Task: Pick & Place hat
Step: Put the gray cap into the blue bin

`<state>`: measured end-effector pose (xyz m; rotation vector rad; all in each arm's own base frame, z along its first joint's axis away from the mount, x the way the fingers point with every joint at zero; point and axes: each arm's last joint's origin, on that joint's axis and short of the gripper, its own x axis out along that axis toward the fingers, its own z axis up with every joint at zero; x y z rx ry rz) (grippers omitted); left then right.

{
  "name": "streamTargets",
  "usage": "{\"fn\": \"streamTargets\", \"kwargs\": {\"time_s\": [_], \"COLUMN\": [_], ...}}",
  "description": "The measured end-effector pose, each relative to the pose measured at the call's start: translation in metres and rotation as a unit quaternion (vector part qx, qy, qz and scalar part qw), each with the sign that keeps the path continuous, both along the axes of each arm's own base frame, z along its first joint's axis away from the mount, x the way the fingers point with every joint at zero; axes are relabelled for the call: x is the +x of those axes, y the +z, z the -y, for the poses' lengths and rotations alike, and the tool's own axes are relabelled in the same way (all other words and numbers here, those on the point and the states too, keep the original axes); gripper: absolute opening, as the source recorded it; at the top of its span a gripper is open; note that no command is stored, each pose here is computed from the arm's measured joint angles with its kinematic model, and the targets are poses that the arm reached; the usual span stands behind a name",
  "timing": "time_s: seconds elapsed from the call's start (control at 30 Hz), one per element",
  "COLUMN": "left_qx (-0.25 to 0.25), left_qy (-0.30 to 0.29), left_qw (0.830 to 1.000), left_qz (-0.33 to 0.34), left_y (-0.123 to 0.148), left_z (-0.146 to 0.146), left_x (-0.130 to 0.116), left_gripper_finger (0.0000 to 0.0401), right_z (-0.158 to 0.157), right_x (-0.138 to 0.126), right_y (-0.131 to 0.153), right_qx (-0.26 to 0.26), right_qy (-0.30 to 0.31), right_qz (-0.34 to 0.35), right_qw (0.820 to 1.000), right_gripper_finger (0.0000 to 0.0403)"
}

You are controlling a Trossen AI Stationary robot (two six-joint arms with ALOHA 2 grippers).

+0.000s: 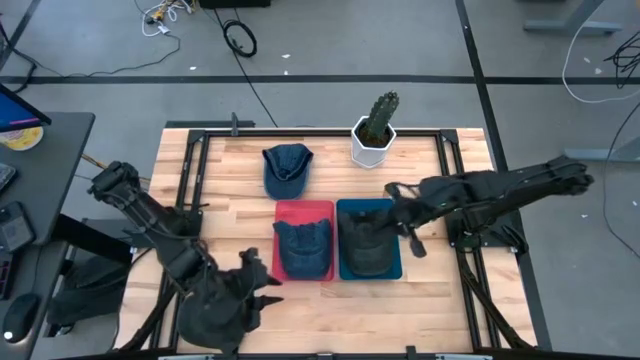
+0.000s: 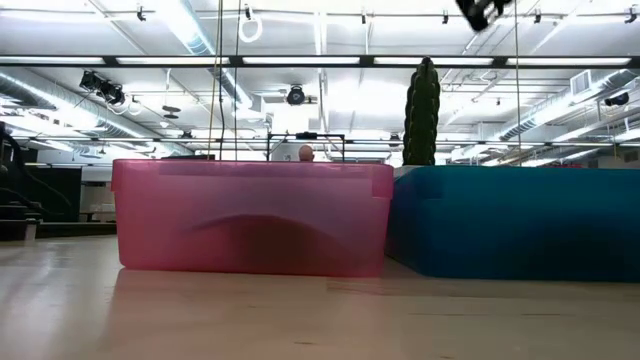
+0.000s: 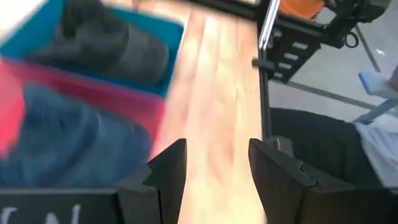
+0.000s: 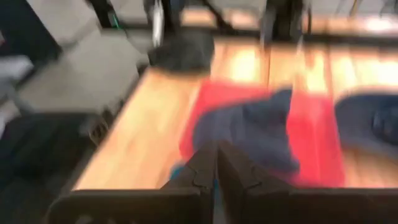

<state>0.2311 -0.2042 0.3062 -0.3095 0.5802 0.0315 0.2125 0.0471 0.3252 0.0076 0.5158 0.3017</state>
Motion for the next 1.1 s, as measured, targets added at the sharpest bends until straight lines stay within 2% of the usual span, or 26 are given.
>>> {"fn": "streamTargets", "kwargs": {"time_s": [0.1,0.2,0.3,0.43,0.57,0.73,0.87,0.97,1.1], "left_qx": [-0.047,-0.092,-0.132,-0.211,-0.252,-0.291,-0.309,-0.322,-0.318], "left_qy": [0.016,0.027,0.024,0.055,0.078,0.102,0.099,0.093,0.077], "left_qw": [0.998,0.995,0.989,0.97,0.948,0.918,0.903,0.898,0.9], "left_qz": [-0.024,-0.037,-0.057,-0.108,-0.179,-0.251,-0.282,-0.285,-0.288], "left_y": [-0.004,-0.005,-0.006,-0.015,-0.029,-0.043,-0.042,-0.032,-0.016], "left_z": [0.01,0.02,0.03,0.044,0.056,0.069,0.082,0.093,0.109], "left_x": [-0.014,-0.026,-0.038,-0.05,-0.061,-0.064,-0.059,-0.053,-0.043], "left_gripper_finger": [0.0177,0.0177,0.0177,0.0177,0.0177,0.0177,0.0177,0.0177,0.0177], "right_z": [0.001,0.003,0.004,0.004,0.003,0.003,0.003,0.003,0.003], "right_x": [-0.008,-0.015,-0.019,-0.019,-0.018,-0.017,-0.017,-0.017,-0.016], "right_y": [0.014,0.019,0.019,0.016,0.013,0.012,0.012,0.012,0.011], "right_qx": [0.018,0.049,0.049,0.04,0.037,0.037,0.037,0.041,0.043], "right_qy": [-0.003,-0.017,-0.018,-0.016,-0.017,-0.017,-0.017,-0.019,-0.02], "right_qz": [0.048,0.05,0.044,0.029,0.015,0.013,0.012,0.011,0.012], "right_qw": [0.999,0.997,0.998,0.999,0.999,0.999,0.999,0.999,0.999], "right_gripper_finger": [0.002,0.002,0.002,0.002,0.002,0.002,0.002,0.002,0.002]}}
